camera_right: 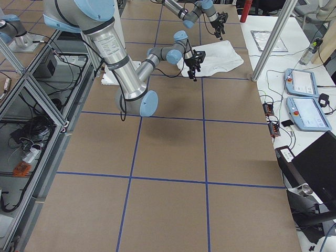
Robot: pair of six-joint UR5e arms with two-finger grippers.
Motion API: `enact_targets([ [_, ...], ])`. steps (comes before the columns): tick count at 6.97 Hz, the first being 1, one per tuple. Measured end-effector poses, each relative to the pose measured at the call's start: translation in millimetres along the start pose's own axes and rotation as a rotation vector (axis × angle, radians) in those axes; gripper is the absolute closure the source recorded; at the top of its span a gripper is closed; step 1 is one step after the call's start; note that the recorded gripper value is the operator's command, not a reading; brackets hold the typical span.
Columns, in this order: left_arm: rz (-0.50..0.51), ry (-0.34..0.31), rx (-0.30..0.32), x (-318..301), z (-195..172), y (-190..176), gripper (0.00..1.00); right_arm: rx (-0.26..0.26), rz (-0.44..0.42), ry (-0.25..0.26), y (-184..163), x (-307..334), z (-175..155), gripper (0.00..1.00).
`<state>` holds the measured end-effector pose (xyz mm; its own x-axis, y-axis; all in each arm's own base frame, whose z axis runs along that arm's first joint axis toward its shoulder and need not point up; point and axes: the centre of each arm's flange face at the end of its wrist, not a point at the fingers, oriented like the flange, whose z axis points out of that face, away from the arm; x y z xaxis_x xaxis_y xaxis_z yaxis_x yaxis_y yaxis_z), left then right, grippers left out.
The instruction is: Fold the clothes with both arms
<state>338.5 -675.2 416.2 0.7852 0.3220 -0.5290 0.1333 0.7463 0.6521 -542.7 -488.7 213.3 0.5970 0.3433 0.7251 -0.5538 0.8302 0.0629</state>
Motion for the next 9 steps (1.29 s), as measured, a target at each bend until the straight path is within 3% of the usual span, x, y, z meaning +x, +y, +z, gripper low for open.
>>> enact_targets([
  [2,-0.004,0.028,0.019,-1.3,-21.7,11.9,0.00,-0.027,0.176,0.025,38.1,-57.1,13.9,0.18],
  [4,-0.005,0.034,0.024,-1.4,-26.8,15.2,0.00,-0.045,0.291,0.050,63.9,-73.2,22.7,0.22],
  [9,-0.002,0.041,0.029,1.0,-31.4,17.6,0.00,-0.070,0.351,0.110,114.8,-69.0,41.4,0.25],
])
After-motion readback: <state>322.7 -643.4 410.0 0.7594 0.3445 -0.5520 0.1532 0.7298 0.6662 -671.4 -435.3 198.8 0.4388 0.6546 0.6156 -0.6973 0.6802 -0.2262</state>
